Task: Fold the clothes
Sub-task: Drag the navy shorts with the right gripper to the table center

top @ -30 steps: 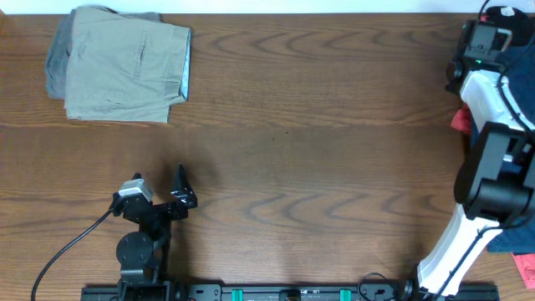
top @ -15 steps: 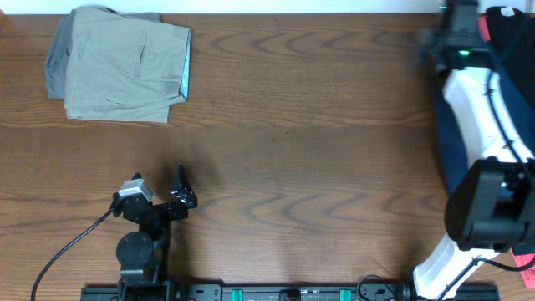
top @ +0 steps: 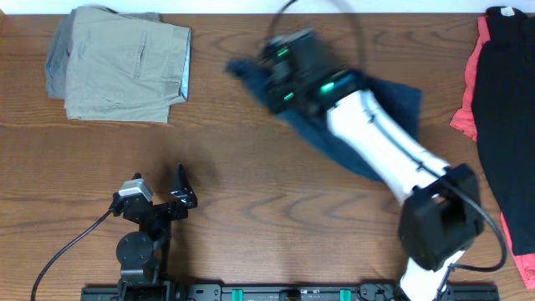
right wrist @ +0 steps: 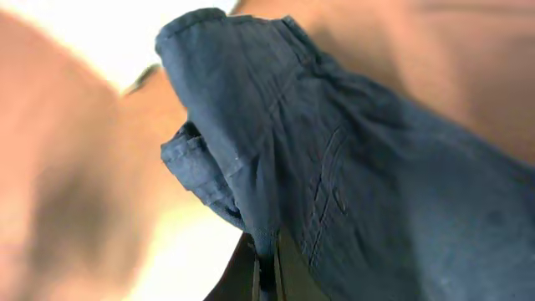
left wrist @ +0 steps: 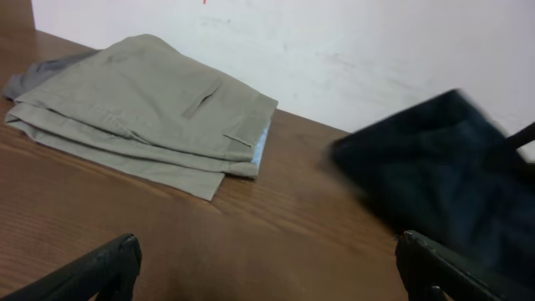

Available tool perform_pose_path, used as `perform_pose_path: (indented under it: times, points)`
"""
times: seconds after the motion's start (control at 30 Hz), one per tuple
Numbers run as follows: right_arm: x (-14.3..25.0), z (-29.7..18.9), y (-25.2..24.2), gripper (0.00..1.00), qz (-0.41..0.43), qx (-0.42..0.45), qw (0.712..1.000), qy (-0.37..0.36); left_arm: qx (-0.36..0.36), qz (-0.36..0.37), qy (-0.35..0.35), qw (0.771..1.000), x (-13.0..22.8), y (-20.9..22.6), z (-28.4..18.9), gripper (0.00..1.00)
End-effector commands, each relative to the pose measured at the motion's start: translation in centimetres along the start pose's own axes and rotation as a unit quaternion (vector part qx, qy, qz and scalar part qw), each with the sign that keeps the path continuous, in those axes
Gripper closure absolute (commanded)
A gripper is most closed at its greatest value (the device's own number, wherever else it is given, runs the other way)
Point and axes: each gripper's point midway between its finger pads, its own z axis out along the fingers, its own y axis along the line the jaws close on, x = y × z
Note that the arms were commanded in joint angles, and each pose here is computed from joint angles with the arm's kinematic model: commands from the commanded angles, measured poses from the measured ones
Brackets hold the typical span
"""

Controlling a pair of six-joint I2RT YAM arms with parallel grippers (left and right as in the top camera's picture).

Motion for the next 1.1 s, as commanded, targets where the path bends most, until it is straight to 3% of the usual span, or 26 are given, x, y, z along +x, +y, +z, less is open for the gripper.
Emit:
perform_pose_path:
  times: [0.0,0.17,0.33,0.37,0.4,0.43,0.47,0.5,0.63,0.77,1.07]
  points:
    - [1.5,0.9,4.1,0.99,0.011,-0.031,0.999,0.022,-0.021,0.005,0.016,1.000,1.5,1.1,0.2,0.02]
    - [2.7,1.2,7.2,0.97,0.017,-0.048,0.998,0.039,-0.021,0.005,0.016,1.000,1.5,1.1,0.2,0.02]
    - [4.1,0.7,6.1,0.77,0.045,-0.034,0.996,0.071,-0.021,0.005,0.016,1.000,1.5,1.1,0.2,0.02]
    - [4.4,0.4,5.7,0.67,0.050,-0.032,0.995,0.078,-0.021,0.005,0.016,1.000,1.5,1.1,0.2,0.02]
    - [4.7,0.2,5.3,0.49,0.056,-0.029,0.994,0.088,-0.021,0.005,0.016,1.000,1.5,1.1,0.2,0.02]
    - [4.9,0.0,5.1,0.40,0.058,-0.029,0.994,0.092,-0.021,0.005,0.016,1.000,1.5,1.1,0.2,0.02]
    - [5.3,-0.3,4.9,0.20,0.064,-0.031,0.992,0.102,-0.021,0.005,0.016,1.000,1.5,1.1,0.2,0.02]
    - [5.5,-0.6,4.6,0.12,0.068,-0.029,0.991,0.108,-0.021,0.005,0.016,1.000,1.5,1.1,0.2,0.02]
    - [6.5,-3.0,1.2,0.01,0.095,0.017,0.986,0.133,-0.021,0.005,0.016,1.000,1.5,1.1,0.2,0.02]
    - [8.0,-6.6,-4.7,0.01,0.143,0.097,0.972,0.160,-0.021,0.005,0.016,1.000,1.5,1.1,0.2,0.02]
    - [15.2,-12.6,-17.1,0.01,0.227,0.285,0.897,0.252,-0.021,0.005,0.016,1.000,1.5,1.1,0.2,0.02]
